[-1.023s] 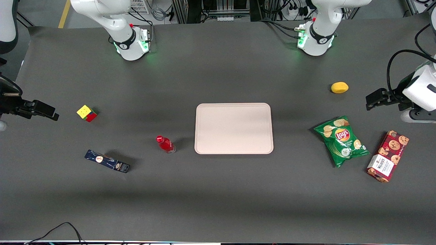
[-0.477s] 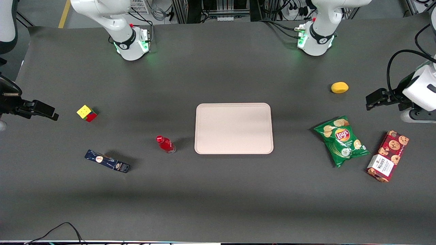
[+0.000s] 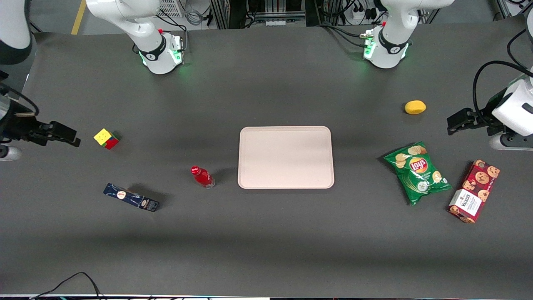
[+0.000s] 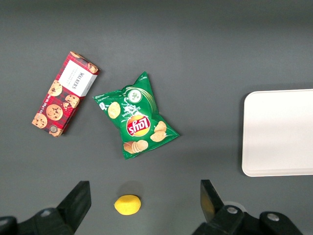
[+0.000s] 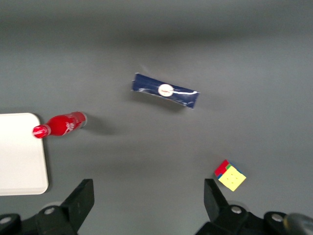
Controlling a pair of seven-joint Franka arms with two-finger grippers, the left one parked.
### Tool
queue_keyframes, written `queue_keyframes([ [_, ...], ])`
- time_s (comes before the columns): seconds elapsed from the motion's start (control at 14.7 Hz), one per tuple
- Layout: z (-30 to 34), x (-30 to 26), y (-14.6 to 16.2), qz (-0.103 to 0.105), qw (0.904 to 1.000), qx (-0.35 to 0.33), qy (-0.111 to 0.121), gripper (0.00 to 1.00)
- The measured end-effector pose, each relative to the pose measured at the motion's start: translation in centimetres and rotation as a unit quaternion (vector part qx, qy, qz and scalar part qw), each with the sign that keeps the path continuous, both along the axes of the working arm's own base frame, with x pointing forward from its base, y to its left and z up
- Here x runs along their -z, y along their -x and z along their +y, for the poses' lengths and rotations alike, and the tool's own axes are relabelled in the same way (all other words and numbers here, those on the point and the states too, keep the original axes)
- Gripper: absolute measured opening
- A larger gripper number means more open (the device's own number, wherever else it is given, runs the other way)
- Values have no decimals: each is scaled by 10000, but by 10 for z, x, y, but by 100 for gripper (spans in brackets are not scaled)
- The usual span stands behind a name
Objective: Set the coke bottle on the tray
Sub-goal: 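Move the open right gripper toward the red Coca-Cola bottle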
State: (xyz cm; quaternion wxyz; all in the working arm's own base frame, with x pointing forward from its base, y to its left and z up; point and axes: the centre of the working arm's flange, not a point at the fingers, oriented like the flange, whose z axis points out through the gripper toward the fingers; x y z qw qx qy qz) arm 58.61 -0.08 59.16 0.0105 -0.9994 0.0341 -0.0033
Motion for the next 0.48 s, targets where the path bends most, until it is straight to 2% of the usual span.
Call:
queue_keyframes([
  [0.48,92,-3,9,-2,9980,-626,70,100],
])
